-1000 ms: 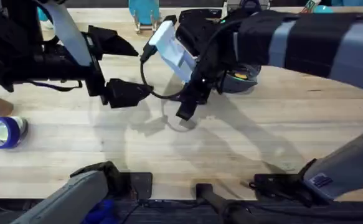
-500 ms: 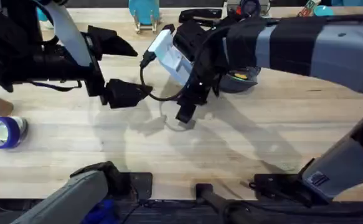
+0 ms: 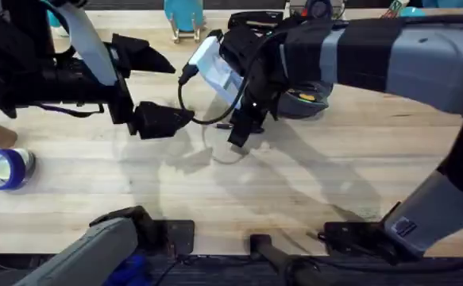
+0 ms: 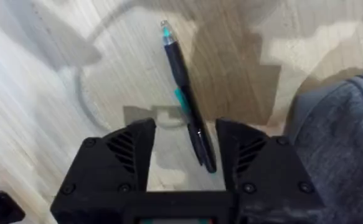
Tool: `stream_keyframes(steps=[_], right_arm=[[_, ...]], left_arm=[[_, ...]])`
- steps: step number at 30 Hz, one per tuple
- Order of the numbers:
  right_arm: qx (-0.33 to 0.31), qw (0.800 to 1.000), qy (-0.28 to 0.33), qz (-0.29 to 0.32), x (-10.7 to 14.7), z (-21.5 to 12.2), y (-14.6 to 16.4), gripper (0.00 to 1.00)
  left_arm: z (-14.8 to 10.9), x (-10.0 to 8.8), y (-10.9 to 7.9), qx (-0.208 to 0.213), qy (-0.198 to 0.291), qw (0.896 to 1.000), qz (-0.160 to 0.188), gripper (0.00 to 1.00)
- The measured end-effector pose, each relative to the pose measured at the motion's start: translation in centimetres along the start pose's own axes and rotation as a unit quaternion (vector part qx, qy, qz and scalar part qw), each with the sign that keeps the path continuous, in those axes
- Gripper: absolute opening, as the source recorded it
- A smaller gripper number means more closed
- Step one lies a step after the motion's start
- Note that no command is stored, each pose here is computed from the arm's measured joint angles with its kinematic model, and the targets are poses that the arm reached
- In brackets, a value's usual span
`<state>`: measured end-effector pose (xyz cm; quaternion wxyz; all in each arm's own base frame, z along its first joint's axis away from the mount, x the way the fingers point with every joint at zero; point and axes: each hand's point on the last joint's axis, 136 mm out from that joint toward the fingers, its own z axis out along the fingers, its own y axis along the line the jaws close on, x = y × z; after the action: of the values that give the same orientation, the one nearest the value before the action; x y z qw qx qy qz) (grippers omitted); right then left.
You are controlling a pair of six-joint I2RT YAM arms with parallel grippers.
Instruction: Unzip the bag, pick up the pens from the table one at a time and place them inside, then zip the bag closed.
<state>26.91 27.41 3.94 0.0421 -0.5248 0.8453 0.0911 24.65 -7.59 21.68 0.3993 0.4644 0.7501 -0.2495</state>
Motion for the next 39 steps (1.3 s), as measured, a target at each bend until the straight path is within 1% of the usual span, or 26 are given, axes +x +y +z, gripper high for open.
stream_keyframes(steps=[2,4,5,6,7,32,39], right_arm=[[0.000,1.000,0.000,0.001,0.01,0.03,-0.03,0.496],[-0.003,1.000,0.002,0.001,0.09,0.13,0.08,0.231],[-0.004,1.000,0.003,0.002,0.09,0.18,0.10,0.136],[-0.004,1.000,0.000,0.003,-0.02,0.16,0.09,0.073],[-0.006,1.000,0.000,0.006,-0.05,0.14,0.14,0.050],[-0.011,1.000,-0.002,0.008,-0.07,0.08,0.37,0.034],[-0.018,1.000,0.006,0.011,0.32,0.01,0.73,0.033]], left_arm=[[0.00,0.00,0.00,0.000,0.000,1.000,0.000,0.993],[-0.01,0.01,-0.01,0.000,0.000,1.000,0.000,0.993],[0.00,0.06,0.00,0.000,0.002,1.000,-0.001,0.993],[-0.01,0.07,-0.03,0.000,0.002,1.000,-0.001,0.993],[0.00,0.08,-0.05,0.001,0.002,1.000,-0.002,0.993],[0.00,0.10,-0.11,0.001,0.002,1.000,-0.003,0.993],[0.00,0.10,-0.12,0.002,0.002,1.000,-0.003,0.993]])
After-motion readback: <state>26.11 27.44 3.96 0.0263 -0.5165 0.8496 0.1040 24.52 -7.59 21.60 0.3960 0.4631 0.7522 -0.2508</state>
